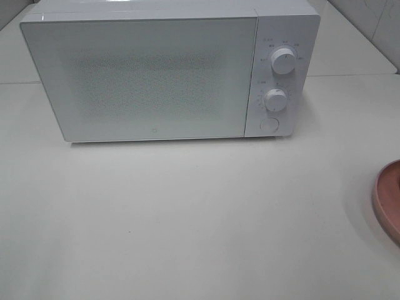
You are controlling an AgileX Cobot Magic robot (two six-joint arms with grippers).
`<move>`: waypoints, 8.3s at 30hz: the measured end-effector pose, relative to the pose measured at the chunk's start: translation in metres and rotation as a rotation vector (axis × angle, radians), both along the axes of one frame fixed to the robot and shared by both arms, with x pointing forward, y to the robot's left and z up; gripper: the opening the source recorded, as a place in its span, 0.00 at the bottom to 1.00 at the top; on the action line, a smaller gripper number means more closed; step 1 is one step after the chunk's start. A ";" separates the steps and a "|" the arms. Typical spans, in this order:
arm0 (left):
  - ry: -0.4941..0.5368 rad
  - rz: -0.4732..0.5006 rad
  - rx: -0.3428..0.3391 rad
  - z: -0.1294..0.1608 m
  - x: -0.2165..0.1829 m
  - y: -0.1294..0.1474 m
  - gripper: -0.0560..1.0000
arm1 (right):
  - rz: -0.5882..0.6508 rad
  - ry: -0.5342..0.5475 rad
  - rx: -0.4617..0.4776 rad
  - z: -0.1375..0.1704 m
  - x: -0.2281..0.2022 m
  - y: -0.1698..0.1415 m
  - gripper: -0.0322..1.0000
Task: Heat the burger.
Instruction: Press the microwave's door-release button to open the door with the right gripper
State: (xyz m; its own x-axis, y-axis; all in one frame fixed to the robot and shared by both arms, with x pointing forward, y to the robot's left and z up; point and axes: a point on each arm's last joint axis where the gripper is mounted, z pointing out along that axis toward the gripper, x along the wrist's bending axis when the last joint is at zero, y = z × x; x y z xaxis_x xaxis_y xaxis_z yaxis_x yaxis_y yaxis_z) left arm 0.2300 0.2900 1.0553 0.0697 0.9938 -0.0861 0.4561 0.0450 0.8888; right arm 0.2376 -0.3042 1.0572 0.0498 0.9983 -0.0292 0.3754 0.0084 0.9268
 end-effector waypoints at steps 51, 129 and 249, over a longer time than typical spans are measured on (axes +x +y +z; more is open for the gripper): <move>0.000 0.000 0.000 0.000 0.000 0.000 0.99 | 0.024 -0.027 -0.053 0.029 0.089 0.001 0.77; 0.000 -0.001 -0.001 0.000 0.000 0.000 0.99 | 0.283 -0.080 0.297 -0.110 0.223 0.118 0.68; -0.001 0.000 -0.001 0.000 0.000 0.000 0.99 | -0.325 0.077 1.352 -0.203 0.353 0.131 0.03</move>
